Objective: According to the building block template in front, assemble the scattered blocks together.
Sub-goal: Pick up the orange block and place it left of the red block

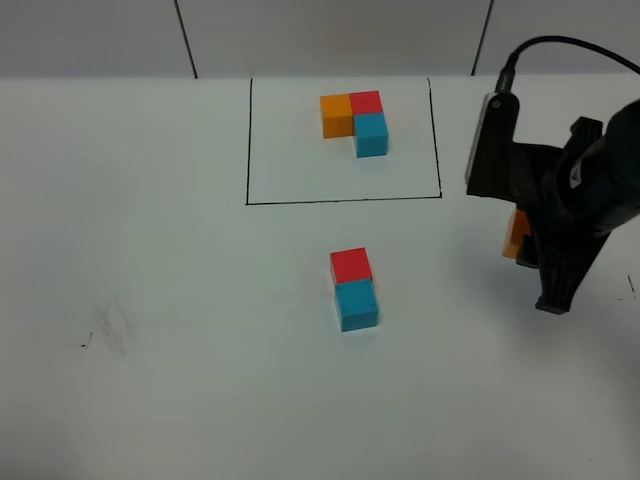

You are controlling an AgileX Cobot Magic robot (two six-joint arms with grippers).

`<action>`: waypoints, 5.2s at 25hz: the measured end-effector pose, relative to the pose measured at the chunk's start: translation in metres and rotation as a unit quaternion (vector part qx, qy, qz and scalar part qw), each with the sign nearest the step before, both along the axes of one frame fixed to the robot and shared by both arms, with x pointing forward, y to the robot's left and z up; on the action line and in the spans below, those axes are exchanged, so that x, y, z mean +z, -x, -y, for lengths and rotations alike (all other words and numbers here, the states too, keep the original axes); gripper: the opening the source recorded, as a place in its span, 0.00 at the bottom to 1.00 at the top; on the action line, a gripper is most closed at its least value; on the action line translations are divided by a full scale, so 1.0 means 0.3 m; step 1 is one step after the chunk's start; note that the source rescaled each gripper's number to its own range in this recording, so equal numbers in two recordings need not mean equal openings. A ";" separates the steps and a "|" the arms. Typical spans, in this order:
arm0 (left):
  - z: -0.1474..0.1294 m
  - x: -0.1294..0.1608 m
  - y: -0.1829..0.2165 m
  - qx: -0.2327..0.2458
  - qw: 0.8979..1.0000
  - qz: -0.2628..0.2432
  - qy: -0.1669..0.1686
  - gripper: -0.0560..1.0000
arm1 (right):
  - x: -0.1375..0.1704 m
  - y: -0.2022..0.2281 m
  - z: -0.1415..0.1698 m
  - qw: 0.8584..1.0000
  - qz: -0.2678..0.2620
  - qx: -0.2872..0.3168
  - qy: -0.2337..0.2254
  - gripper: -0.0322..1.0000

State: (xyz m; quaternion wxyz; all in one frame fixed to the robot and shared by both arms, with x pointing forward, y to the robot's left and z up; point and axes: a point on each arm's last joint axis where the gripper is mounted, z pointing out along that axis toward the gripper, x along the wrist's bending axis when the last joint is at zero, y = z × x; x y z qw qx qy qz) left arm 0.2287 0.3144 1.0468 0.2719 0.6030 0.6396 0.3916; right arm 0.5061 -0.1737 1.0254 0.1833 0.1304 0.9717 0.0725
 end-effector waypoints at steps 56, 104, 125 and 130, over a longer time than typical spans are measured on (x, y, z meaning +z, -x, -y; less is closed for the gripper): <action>0.000 0.000 0.000 0.000 1.000 0.000 0.000 0.05 | -0.381 -0.133 -0.713 0.947 -0.087 0.310 0.008 0.45; 0.000 0.000 0.000 0.000 1.000 0.000 0.000 0.05 | -0.444 -0.221 -0.616 0.961 -0.128 0.247 0.009 0.45; 0.000 0.000 0.000 0.000 1.000 0.000 0.000 0.05 | -0.449 -0.226 -0.606 0.955 -0.136 0.264 0.017 0.45; 0.000 0.000 0.000 0.000 1.000 0.000 0.000 0.05 | -0.450 -0.229 -0.602 0.954 -0.135 0.266 0.022 0.45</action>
